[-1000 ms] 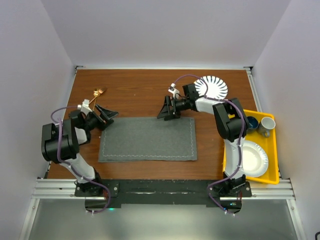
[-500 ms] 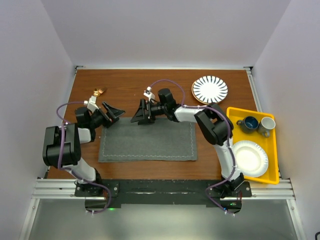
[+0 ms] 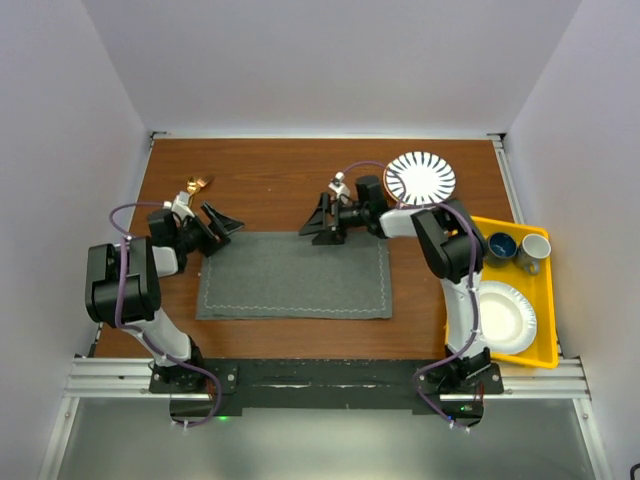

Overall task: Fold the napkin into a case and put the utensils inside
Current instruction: Smooth out the rectangle-folded napkin at the center of the board.

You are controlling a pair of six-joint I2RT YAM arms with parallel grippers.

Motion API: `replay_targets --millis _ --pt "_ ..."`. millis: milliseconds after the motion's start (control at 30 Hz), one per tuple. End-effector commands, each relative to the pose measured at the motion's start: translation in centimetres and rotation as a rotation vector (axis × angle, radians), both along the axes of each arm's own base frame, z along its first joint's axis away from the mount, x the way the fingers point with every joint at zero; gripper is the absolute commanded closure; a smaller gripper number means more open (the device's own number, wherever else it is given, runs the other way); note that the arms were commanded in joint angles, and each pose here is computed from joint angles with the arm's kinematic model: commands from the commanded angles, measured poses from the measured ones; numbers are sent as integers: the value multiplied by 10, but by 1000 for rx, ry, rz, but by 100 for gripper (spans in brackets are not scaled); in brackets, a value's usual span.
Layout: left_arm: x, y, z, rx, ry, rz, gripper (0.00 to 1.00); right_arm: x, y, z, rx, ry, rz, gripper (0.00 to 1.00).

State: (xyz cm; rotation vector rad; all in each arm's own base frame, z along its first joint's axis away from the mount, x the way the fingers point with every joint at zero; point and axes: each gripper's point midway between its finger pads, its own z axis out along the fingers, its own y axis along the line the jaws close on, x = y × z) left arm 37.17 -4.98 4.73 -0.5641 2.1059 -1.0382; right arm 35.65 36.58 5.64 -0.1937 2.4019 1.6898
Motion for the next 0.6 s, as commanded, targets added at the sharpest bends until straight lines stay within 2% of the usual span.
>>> replay_targets --millis 0,33,67,233,567 --pt "-11 37 -53 149 164 113 0 2 -67 -30 -144 25 -31 2" --pt "-11 36 -52 147 161 112 0 2 -85 -34 -166 64 -45 2" --pt "-10 36 -52 148 161 110 0 5 -94 -35 -179 19 -31 2" --pt "-12 35 -50 153 159 101 0 7 -149 -50 -250 41 -24 2" --pt "-10 33 -45 137 139 96 0 6 -187 -70 -303 46 3 2"
